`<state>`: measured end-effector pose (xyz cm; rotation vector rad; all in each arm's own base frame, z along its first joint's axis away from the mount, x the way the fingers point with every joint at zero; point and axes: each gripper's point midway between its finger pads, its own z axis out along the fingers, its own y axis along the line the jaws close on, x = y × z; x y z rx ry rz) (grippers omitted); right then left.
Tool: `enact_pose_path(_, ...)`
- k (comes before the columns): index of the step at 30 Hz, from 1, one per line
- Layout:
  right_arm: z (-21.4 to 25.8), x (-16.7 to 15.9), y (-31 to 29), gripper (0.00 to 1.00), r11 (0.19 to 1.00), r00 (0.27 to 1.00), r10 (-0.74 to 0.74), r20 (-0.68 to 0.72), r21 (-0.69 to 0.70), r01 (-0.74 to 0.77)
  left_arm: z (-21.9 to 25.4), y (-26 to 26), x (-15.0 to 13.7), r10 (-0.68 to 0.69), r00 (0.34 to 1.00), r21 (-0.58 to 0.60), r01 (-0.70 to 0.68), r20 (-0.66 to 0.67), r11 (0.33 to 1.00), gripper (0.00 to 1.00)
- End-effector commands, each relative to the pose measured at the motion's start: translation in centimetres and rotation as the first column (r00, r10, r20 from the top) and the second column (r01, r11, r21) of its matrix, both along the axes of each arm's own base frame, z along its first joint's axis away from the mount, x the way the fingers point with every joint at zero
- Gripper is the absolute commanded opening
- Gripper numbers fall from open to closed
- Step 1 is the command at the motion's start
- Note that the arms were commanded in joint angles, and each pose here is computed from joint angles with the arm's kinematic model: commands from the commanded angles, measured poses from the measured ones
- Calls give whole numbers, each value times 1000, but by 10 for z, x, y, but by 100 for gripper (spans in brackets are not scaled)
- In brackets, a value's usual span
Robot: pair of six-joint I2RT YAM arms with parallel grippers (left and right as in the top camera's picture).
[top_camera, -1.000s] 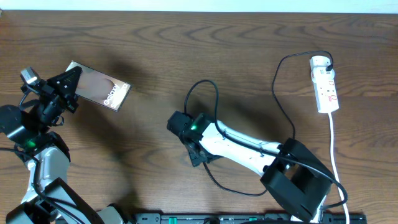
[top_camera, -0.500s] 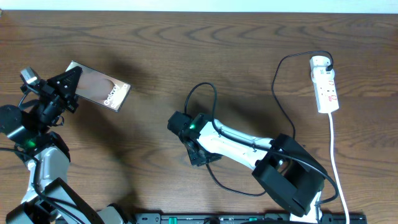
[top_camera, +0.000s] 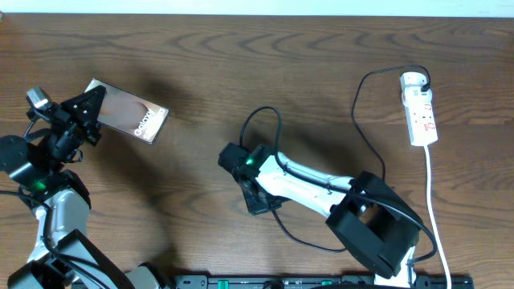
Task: Plug charger to phone and switch on socket
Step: 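Lower the right gripper to the black USB cable and grasp it, then lift the cable plug with the right gripper toward the phone's bottom port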
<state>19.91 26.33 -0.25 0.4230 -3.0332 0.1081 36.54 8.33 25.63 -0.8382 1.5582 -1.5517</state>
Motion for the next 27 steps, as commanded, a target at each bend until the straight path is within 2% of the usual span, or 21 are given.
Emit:
enact_pose_path(1, -5, 4, -3, 1, 1000, 1000, -18, -20, -7, 18, 11, -1, -2, -9, 999, 27, 8, 32, 1000, 7)
enact_pose_path(6, 5, 11, 10, 1, 994, 996, 52, -75, 102, -44, 11, -1, -2, -9, 999, 33, 8, 35, 999, 7)
enact_pose_path(9, 27, 29, 33, 1, 954, 985, 151, -84, 272, -123, 11, -1, -2, -9, 999, 47, 7, 43, 999, 7)
enact_pose_path(11, 51, 37, 57, 1, 864, 958, 277, -71, 455, -216, 11, -1, -2, -11, 999, 47, 9, 43, 999, 7)
enact_pose_path(13, 87, 43, 81, 1, 692, 915, 403, -7, 657, -300, 11, -2, -2, -15, 999, 48, 13, 42, 999, 7)
enact_pose_path(17, 140, 67, 97, 1, 451, 888, 440, 131, 823, -345, 11, -5, -4, -35, 999, 50, 33, 41, 998, 7)
enact_pose_path(21, 177, 76, 98, 1, 211, 853, 455, 256, 899, -383, 10, -8, -5, -55, 998, 55, 52, 41, 997, 7)
enact_pose_path(24, 186, 75, 96, 1, 127, 840, 456, 293, 913, -387, 10, -12, -6, -75, 996, 65, 72, 45, 995, 7)
enact_pose_path(27, 189, 68, 99, 1, 85, 821, 474, 318, 912, -401, 10, -21, -6, -109, 992, 112, 101, 70, 989, 7)
